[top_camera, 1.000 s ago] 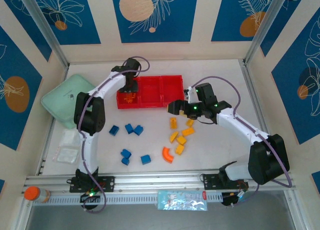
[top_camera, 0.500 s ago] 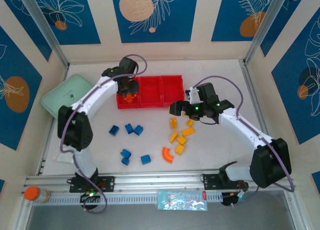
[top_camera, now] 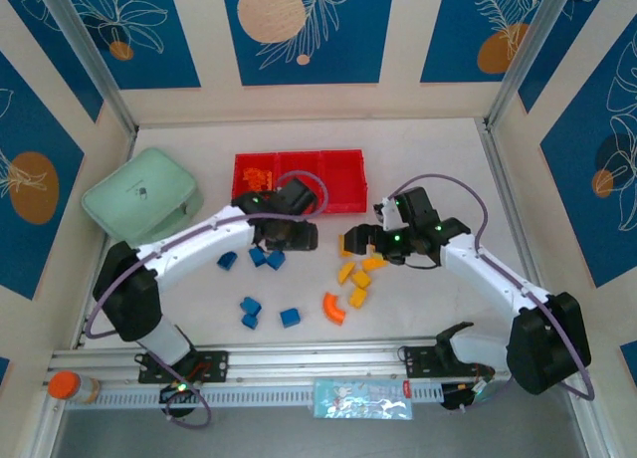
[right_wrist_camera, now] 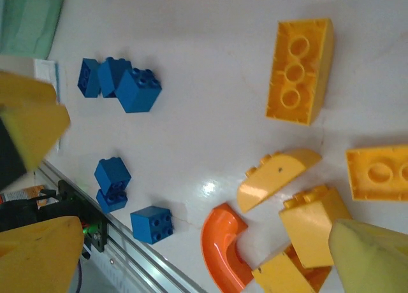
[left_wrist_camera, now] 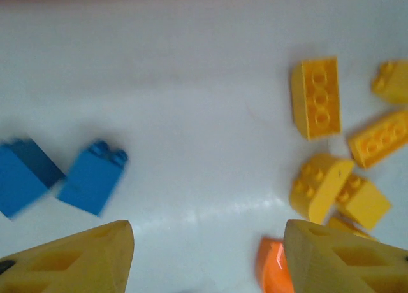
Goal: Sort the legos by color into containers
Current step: Pick up the lego from the middle-left of the table.
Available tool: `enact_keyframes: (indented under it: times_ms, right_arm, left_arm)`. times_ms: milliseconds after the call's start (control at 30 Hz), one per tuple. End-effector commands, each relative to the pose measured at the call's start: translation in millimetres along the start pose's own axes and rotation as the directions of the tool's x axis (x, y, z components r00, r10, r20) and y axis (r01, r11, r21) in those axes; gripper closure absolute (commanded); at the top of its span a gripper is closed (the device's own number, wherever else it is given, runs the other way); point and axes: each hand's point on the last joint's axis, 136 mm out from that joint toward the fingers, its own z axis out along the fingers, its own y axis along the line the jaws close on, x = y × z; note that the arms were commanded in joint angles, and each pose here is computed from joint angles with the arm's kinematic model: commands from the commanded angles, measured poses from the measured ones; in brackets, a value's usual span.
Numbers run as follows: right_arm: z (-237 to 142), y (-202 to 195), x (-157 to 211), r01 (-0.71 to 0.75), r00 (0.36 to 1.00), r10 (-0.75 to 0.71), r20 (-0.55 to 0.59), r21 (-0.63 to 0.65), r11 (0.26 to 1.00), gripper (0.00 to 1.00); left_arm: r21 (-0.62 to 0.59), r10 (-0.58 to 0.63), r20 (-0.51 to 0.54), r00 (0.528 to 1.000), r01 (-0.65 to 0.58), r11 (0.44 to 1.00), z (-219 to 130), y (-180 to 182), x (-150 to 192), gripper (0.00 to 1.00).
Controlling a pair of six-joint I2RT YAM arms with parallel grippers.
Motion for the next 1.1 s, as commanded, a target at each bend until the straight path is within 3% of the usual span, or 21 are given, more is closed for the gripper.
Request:
enact_keyframes:
  times_ms: [0, 333, 800, 1067]
  right_arm:
    - [0, -4, 15, -0.035, 0.999, 0.035, -0.025, -0.011, 0.999, 0.01]
    - [-3, -26, 17, -0.105, 0.994, 0.105, 0.003, -0.007, 0.994, 0.01]
    - [-9, -47, 13, -0.184, 0.982, 0.185, 0.029, -0.030, 0.982, 0.01]
    - [-11, -48, 13, -0.183, 0.982, 0.184, 0.034, -0.039, 0.982, 0.01]
  left_arm:
    - [0.059, -0.041, -0.078, 0.996, 0.046, 0.997, 6, -26, 33, 0.34]
    - [0.027, 0.049, -0.258, 0.965, -0.043, 0.999, 51, -60, 104, 0.32]
    - [-0.062, 0.125, -0.301, 0.945, -0.150, 0.987, 77, -58, 114, 0.32]
    - [-0.103, 0.124, -0.328, 0.936, -0.167, 0.981, 96, -54, 119, 0.44]
